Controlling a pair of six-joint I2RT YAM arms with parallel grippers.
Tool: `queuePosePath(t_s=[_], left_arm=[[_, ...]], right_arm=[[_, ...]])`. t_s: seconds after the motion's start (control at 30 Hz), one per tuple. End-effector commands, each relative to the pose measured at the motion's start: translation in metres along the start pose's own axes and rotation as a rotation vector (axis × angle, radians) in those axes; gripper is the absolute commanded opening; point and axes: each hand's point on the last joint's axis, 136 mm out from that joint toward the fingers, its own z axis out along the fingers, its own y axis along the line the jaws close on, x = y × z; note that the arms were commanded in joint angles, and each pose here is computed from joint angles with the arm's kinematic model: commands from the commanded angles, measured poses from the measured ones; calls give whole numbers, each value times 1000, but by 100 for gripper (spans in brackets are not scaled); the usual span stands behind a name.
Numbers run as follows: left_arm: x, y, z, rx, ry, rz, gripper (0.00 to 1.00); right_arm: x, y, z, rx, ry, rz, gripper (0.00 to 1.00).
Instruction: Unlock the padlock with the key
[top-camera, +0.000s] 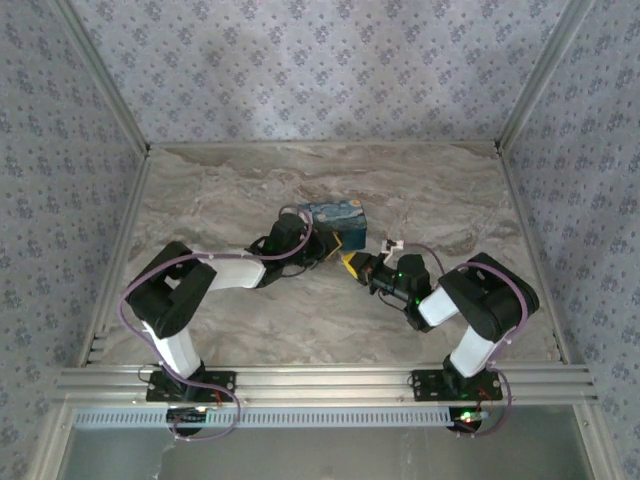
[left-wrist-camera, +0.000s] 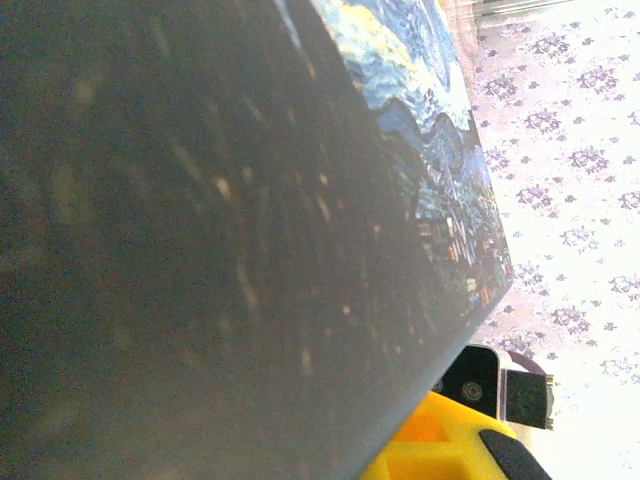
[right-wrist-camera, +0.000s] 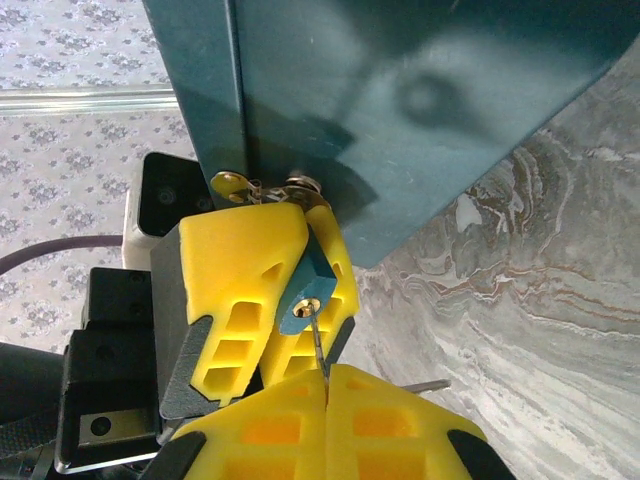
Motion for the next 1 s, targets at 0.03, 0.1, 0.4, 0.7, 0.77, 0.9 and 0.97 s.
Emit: queuePosePath(t_s=[0.03, 0.1, 0.4, 0.7, 0.77, 0.9, 0.97], left_arm=[[11, -13, 5, 47, 43, 11, 9], [12, -14, 6, 49, 48, 12, 9], [15, -14, 7, 54, 57, 10, 10], [15, -14, 8, 63, 58, 8, 10], [15, -14, 8, 65, 57, 9, 10], [14, -15, 8, 70, 51, 7, 10], [13, -14, 7, 68, 49, 5, 10]], right_arm=[[-6, 17, -5, -59, -30, -19, 0], [-7, 16, -5, -59, -32, -18, 0], [-11, 27, 5, -86, -27, -21, 0], [-9, 32, 8, -98, -17, -38, 0], [-8, 30, 7, -92, -15, -38, 0], [-4, 29, 6, -91, -4, -50, 0], [-3, 27, 2, -85, -4, -52, 0]])
